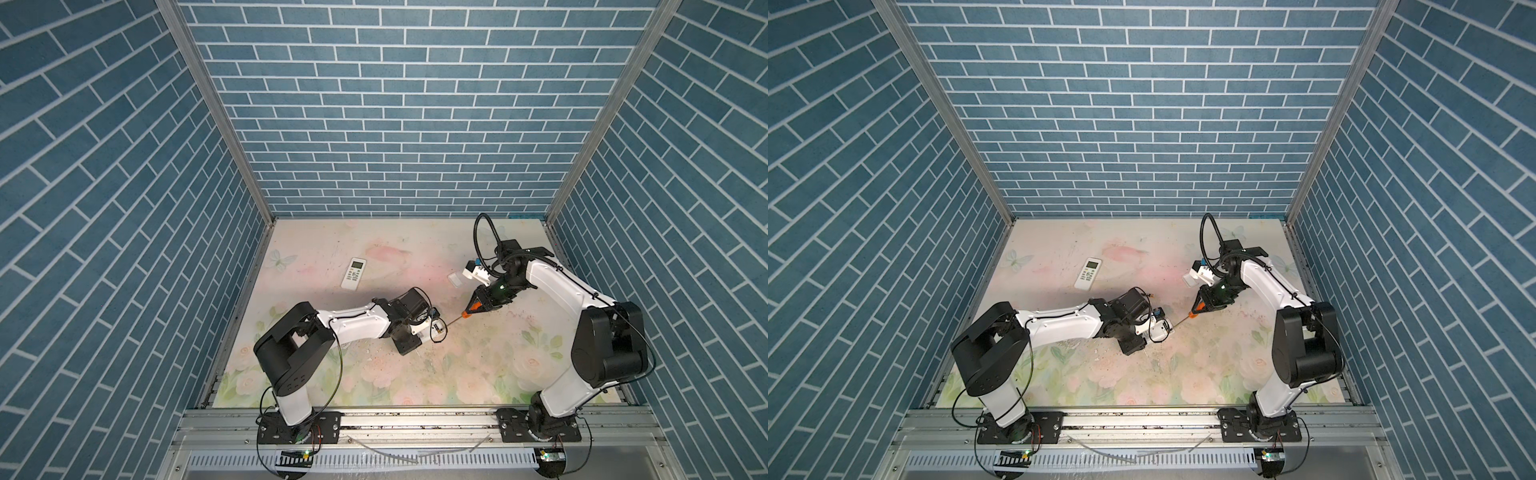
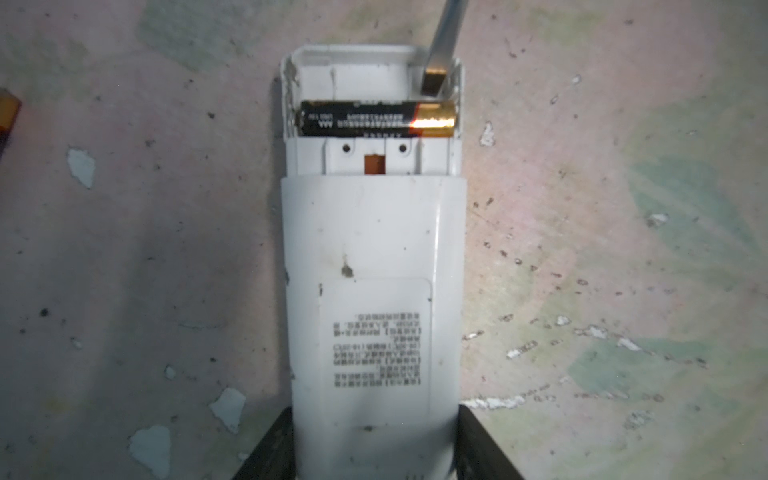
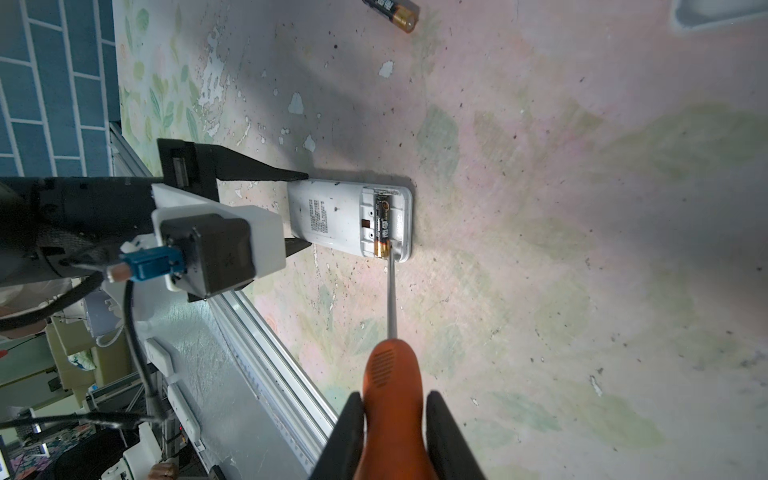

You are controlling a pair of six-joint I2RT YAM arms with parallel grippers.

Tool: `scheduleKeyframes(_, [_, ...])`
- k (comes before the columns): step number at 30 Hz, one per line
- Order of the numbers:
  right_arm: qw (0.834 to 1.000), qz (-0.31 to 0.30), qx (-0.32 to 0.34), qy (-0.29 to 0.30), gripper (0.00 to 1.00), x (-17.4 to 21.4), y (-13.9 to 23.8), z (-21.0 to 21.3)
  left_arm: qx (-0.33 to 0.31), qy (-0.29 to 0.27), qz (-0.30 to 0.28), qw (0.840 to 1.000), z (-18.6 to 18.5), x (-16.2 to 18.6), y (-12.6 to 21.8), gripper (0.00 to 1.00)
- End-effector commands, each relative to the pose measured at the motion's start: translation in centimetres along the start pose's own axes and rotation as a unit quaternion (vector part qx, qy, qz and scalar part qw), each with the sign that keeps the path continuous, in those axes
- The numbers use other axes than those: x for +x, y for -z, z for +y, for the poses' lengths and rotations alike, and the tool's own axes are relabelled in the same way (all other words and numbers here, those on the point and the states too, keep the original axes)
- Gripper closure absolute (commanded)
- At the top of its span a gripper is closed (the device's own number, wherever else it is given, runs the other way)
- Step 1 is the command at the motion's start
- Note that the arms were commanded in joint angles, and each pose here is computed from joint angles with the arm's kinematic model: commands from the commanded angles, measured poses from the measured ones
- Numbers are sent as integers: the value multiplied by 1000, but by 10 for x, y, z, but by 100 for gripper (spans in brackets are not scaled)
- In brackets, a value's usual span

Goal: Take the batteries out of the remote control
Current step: 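Push the screwdriver tip behind the remaining battery with the right gripper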

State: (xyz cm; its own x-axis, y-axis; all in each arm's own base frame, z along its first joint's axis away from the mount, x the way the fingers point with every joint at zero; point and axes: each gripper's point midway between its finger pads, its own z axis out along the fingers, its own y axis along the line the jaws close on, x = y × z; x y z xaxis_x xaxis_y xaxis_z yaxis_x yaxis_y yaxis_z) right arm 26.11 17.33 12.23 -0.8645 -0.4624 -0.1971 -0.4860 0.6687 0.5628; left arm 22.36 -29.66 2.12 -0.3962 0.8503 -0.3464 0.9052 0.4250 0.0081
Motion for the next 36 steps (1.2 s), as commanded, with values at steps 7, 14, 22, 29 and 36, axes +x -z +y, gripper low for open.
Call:
scheduleKeyframes(7, [997, -18, -18, 69, 100, -16, 11, 8, 9, -17, 10, 1000, -4, 1, -11, 78])
scheduleKeyframes(14, [996, -20, -44, 72, 100, -22, 4, 3, 11, -23, 15, 1000, -3, 0, -16, 79])
scheduleKeyframes(22, [997, -1, -53, 64, 100, -17, -6, -4, 9, -25, 18, 999, -2, 1, -17, 80])
scheduleKeyframes(29, [995, -9, -73, 66, 100, -16, -6, 0, 9, -25, 14, 1000, -2, -3, -19, 80])
scheduleKeyframes(36, [995, -8, -86, 40, 100, -16, -2, 5, 5, -16, 7, 1000, -1, -5, -19, 80])
